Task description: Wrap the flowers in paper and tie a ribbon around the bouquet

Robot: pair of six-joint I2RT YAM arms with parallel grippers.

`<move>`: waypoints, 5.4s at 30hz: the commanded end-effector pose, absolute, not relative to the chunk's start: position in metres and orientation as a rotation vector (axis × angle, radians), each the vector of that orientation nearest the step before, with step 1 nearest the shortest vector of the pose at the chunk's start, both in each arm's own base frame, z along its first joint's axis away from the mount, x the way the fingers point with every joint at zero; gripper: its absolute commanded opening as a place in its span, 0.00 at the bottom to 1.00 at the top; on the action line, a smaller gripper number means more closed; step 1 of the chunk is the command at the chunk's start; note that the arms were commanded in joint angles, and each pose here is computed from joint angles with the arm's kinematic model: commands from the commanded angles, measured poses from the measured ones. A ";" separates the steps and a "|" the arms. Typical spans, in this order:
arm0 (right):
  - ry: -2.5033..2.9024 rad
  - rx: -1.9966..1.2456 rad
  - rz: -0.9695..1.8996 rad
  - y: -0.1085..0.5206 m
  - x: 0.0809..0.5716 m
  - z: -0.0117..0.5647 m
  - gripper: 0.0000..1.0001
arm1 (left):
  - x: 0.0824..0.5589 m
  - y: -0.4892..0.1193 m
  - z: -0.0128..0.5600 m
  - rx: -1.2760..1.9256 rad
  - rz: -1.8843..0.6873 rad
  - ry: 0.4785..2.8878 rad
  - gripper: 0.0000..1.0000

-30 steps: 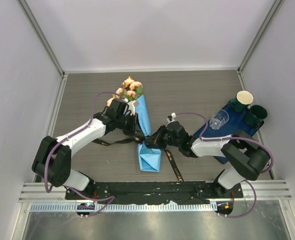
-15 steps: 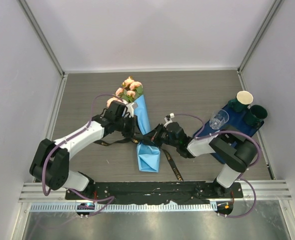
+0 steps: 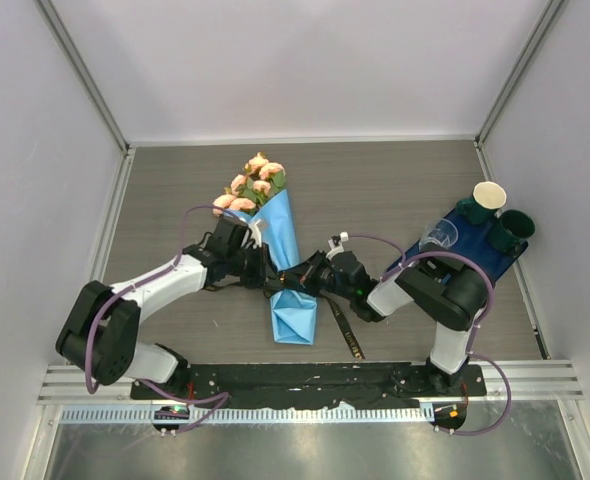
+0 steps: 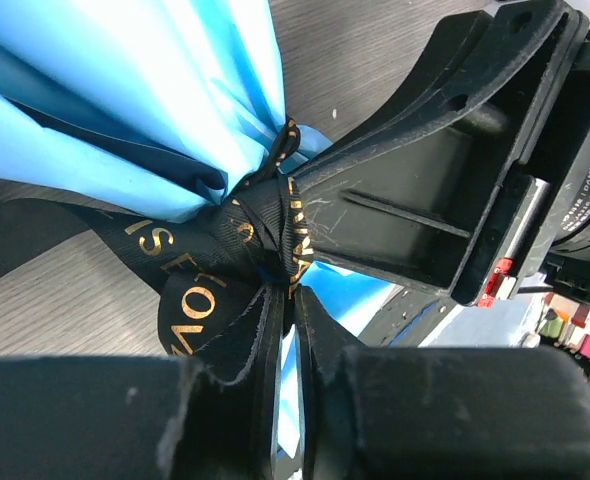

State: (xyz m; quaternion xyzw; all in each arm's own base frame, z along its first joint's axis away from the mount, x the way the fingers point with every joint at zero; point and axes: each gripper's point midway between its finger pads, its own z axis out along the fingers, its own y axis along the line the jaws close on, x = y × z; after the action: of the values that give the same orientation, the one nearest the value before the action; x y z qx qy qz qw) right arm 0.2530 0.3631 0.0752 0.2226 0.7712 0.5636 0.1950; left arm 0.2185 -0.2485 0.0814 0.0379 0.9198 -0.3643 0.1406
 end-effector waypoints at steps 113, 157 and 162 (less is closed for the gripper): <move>2.052 0.563 1.666 0.366 0.236 0.102 0.02 | 0.263 -0.222 0.118 -0.052 -0.789 2.470 0.32; 2.142 0.339 1.436 0.358 0.222 0.102 0.00 | 0.242 -0.226 0.107 -0.891 -0.603 2.690 0.25; 2.149 0.334 1.438 0.358 0.219 0.098 0.00 | 0.234 -0.227 0.097 -0.987 -0.560 2.723 0.26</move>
State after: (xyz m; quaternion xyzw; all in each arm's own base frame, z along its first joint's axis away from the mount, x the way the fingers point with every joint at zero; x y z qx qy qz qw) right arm 0.2182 0.3546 0.0867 0.1358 0.8063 0.5204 0.2460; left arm 0.2377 -0.2288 0.0964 -0.3113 0.9227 -0.2035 0.1013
